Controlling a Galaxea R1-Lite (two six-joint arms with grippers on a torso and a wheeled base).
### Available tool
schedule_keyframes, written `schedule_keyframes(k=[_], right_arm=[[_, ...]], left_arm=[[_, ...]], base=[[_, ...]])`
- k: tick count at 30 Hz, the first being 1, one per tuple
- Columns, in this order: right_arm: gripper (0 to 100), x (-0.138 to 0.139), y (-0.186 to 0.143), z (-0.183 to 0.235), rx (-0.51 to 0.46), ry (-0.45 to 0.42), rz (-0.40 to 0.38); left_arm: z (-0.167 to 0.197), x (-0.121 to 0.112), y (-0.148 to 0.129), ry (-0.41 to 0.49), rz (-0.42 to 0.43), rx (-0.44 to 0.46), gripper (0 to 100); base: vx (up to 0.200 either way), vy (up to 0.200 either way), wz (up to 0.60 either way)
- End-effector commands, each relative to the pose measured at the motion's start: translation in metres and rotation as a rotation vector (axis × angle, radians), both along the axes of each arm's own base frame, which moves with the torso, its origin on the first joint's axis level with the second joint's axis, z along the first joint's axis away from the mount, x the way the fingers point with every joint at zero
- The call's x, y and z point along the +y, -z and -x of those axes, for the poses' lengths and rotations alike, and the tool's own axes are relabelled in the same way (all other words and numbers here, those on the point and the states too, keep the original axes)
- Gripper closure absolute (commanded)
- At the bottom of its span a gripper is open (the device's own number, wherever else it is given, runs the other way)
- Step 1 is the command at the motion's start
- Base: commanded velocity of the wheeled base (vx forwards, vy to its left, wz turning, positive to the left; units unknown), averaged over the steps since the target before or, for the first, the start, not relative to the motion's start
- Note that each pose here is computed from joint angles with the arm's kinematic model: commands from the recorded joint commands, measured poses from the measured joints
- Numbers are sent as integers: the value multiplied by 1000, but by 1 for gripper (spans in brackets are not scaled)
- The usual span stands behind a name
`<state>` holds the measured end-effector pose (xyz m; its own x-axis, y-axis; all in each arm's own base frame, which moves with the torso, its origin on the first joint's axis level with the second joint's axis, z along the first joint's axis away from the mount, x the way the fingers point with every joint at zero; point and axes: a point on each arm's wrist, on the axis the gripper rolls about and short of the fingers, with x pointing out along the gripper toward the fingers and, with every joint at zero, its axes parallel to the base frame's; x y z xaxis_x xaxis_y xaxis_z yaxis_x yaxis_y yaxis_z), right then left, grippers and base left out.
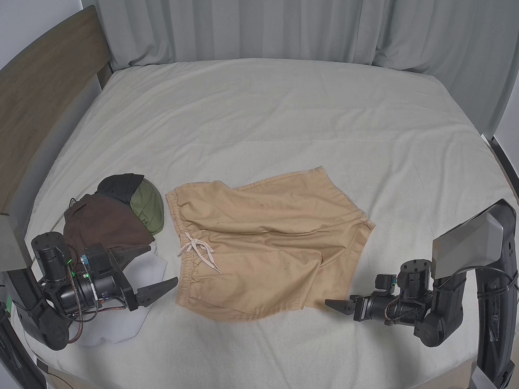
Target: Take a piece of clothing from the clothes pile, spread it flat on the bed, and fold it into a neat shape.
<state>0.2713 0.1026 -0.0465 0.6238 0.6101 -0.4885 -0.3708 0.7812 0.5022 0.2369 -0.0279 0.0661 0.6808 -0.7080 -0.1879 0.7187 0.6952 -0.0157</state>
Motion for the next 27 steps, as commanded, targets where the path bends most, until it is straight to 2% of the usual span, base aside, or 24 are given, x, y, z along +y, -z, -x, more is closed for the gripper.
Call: schedule_keyframes(k=[1,5,13,14,27], right_arm=[[0,13,4,-1,17,4,-23],[0,19,9,-6,21,47,-22],[0,18,12,-7,23,54,-19],[100,18,12,-7,22,56,-18],[100,11,15,-2,42,88,15]], left_arm=[[0,0,0,0,0,-3,0],[0,0,-1,-2,0,-5,0],[0,0,-1,-2,0,-8,0],[0,0,-1,-2,0,-6,0],[0,0,-1,-2,0,-5,0]], base=[[0,0,0],[0,0,0],[0,0,0],[0,0,0],[0,0,0]])
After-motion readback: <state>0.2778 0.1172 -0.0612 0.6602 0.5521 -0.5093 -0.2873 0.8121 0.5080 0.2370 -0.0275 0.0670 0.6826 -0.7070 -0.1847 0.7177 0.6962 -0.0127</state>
